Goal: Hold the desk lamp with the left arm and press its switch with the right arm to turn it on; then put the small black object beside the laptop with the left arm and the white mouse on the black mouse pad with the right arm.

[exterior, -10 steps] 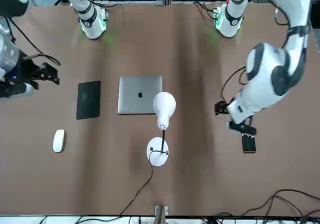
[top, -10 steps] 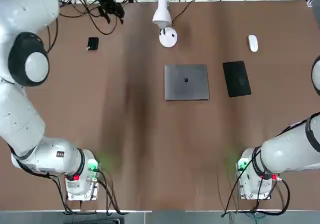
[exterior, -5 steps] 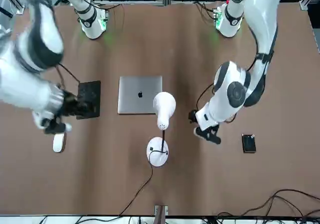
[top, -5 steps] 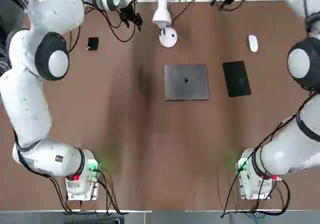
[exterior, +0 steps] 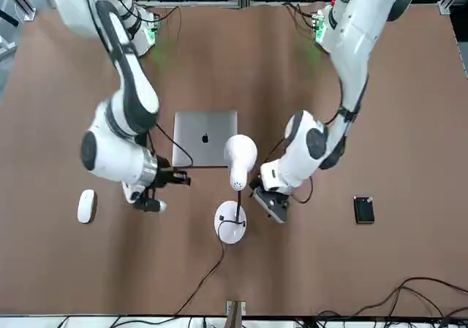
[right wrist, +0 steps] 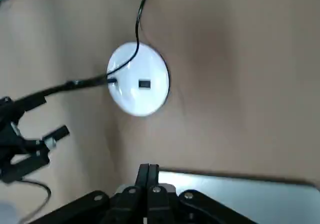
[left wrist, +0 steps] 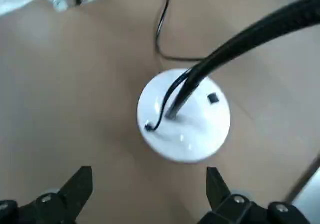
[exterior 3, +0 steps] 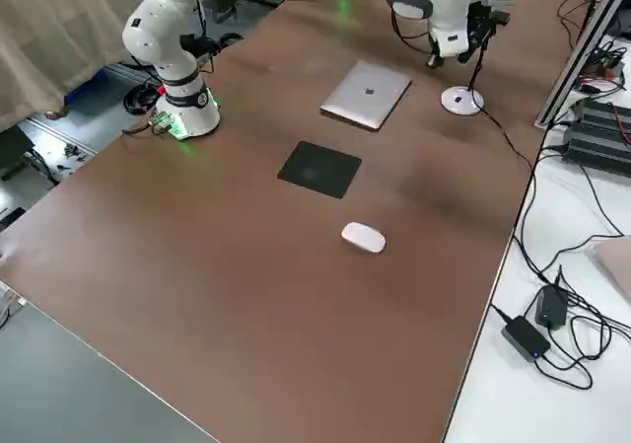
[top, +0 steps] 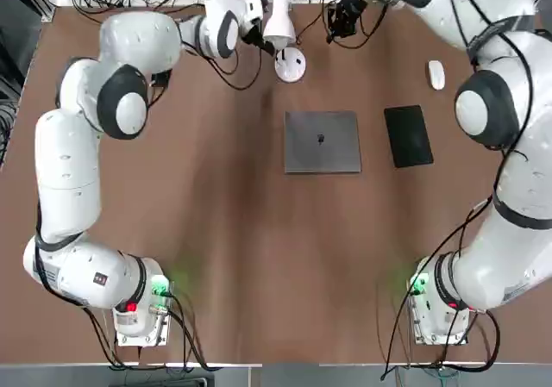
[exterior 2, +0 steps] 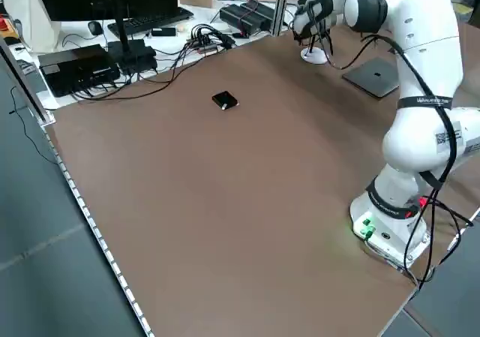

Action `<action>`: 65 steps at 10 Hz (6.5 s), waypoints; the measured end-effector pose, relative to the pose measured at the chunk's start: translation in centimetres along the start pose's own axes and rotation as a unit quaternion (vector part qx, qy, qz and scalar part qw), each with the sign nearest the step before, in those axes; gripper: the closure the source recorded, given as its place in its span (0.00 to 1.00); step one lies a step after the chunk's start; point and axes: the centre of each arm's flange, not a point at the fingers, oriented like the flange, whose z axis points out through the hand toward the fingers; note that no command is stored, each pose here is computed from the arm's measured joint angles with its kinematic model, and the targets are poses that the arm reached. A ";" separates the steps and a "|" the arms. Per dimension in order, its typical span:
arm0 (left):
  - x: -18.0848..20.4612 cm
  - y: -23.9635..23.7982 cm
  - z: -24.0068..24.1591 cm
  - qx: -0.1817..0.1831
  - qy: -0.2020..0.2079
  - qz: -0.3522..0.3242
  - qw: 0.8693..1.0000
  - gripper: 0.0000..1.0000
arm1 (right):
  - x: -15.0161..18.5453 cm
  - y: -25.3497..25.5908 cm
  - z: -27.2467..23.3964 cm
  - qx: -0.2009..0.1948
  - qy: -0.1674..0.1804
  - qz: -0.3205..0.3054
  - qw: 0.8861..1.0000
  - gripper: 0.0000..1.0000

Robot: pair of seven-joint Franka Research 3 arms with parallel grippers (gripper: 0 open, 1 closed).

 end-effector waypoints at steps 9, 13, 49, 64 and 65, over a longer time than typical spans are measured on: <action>-2.0 0.8 8.3 0.038 0.145 0.067 0.986 0.03 | 1.9 -0.2 11.3 0.034 0.116 0.023 0.992 0.97; -2.3 2.0 8.9 0.039 0.158 0.072 0.984 0.30 | 1.4 -0.9 15.1 0.030 0.108 0.003 0.994 0.97; -2.9 3.3 9.5 0.045 0.186 0.076 0.979 0.85 | 1.2 -1.9 18.2 0.022 0.120 -0.032 0.992 0.97; -3.7 3.0 9.8 0.047 0.182 0.074 0.979 0.00 | 9.5 8.6 1.1 -0.105 0.047 -0.021 0.993 0.00; -4.3 3.2 9.9 0.046 0.176 0.075 0.980 0.00 | 10.2 10.8 -0.4 -0.140 0.047 -0.027 0.989 0.00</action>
